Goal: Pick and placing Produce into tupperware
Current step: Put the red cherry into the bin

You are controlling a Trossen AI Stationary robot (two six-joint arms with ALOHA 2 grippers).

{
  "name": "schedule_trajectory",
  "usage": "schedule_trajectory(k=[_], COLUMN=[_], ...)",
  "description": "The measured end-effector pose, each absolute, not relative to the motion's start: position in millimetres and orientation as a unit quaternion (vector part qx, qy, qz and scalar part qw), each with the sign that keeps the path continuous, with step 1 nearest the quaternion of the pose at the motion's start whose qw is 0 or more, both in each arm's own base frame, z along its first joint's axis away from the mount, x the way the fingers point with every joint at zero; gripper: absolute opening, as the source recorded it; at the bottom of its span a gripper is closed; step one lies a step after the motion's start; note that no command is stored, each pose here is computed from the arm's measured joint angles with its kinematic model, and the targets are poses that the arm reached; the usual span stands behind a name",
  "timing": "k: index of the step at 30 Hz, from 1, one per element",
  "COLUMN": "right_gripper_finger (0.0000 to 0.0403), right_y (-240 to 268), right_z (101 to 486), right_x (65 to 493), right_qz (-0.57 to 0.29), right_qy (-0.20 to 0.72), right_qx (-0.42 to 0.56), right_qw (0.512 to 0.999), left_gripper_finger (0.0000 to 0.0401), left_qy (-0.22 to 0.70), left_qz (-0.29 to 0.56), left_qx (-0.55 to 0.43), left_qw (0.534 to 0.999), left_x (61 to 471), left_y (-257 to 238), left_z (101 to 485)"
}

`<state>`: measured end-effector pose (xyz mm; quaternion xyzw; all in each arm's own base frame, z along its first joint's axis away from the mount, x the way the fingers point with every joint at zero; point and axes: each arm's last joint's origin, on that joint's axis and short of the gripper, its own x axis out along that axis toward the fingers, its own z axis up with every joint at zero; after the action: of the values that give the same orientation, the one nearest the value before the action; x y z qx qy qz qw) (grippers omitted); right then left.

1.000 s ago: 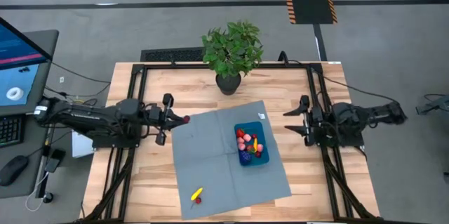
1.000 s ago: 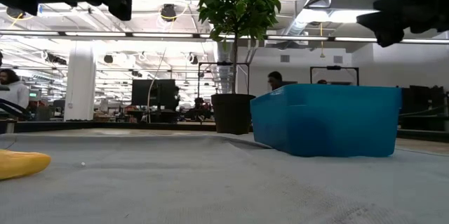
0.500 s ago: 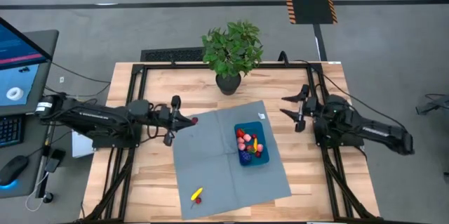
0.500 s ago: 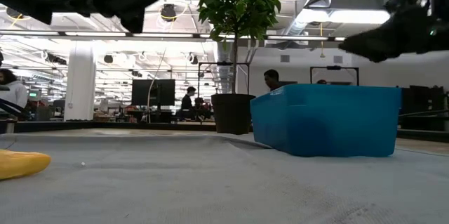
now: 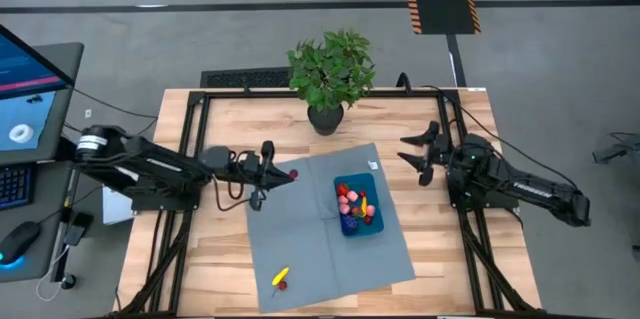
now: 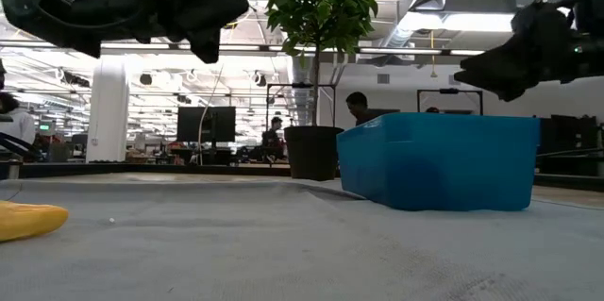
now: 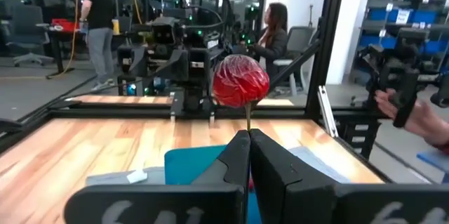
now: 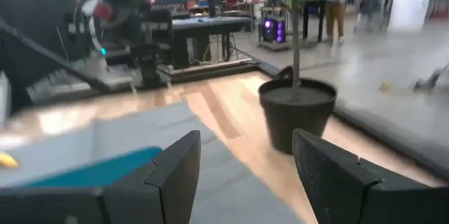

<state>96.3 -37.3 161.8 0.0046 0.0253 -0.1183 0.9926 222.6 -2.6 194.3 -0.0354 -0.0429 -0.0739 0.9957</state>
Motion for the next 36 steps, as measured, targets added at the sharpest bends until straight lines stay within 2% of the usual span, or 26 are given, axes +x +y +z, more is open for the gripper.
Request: schedule_trajectory(k=[6, 18, 22, 27, 32, 36], right_gripper_finger=[0.0249, 0.0249, 0.0249, 0.0249, 0.0249, 0.0249], right_y=[-37.2, -37.2, -37.2, -37.2, -37.2, -37.2], right_z=[161.5, 161.5, 161.5, 161.3, 161.3, 161.3], right_x=[96.4, 96.4, 96.4, 96.4, 96.4, 96.4], right_qz=[-0.12, -0.12, -0.12, -0.12, -0.12, -0.12], right_qy=[0.015, 0.015, 0.015, 0.015, 0.016, 0.016], right_qx=[0.098, 0.099, 0.099, 0.099, 0.099, 0.099], right_qw=[0.988, 0.988, 0.988, 0.988, 0.988, 0.988], left_gripper_finger=[0.0, 0.0, 0.0, 0.0, 0.0, 0.0], left_qy=[-0.021, 0.01, 0.08, 0.185, 0.213, 0.21], left_qz=[-0.073, -0.116, -0.105, -0.02, -0.053, -0.045], left_qx=[-0.072, -0.084, -0.089, -0.078, -0.069, -0.07], left_qw=[0.995, 0.99, 0.987, 0.979, 0.973, 0.974], left_x=[246.2, 328.9, 355.4, 378.3, 390.1, 391.6], left_y=[-2.4, -9.6, -15.2, -19.2, -28.3, -30.1], left_z=[184.3, 183.6, 183.9, 179.8, 177.3, 179.0])
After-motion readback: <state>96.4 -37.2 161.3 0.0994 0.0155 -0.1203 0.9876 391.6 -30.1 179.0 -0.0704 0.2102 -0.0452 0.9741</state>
